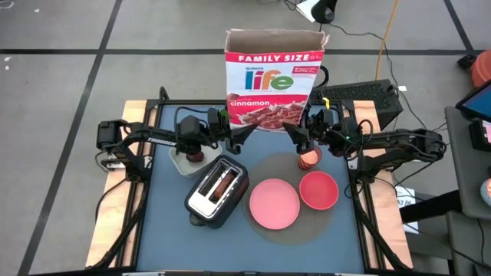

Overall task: Arrange a breakfast setting
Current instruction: Pour the cereal from the cereal box into the red bowl

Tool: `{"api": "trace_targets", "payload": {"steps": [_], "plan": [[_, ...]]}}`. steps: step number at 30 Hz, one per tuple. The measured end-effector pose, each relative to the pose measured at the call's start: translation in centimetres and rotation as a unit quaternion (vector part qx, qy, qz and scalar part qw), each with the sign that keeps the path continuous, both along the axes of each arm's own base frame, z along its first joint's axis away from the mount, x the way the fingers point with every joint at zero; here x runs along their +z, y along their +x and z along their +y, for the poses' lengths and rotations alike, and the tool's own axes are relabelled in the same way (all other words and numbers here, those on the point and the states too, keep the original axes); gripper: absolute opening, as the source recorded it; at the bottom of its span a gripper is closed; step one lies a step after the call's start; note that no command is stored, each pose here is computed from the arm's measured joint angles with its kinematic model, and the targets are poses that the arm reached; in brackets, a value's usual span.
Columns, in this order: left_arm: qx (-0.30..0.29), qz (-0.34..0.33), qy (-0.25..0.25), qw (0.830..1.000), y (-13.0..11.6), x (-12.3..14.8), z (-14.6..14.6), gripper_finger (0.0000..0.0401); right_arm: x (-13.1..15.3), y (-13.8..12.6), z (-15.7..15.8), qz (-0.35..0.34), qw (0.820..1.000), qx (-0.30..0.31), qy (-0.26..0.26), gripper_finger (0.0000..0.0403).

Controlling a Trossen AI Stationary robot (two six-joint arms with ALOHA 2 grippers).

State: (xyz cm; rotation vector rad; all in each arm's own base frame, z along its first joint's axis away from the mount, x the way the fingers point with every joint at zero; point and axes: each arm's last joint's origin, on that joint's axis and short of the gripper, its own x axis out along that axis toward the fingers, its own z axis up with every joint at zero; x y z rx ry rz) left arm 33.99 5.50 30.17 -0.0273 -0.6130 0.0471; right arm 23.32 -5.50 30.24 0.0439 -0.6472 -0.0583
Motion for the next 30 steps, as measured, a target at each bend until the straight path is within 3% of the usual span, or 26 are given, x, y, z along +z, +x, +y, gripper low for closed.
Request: {"api": "trace_targets", "payload": {"steps": [17,30], "plan": [[0.000,0.000,0.000,1.000,0.00,0.00,0.00,0.0280,-0.02,0.02,0.00,0.001,1.000,0.000,0.000,0.0283],[-0.001,0.003,-0.001,1.000,0.03,-0.04,0.00,0.0280,-0.19,0.15,-0.03,0.008,1.000,0.008,0.012,0.0397]]}}
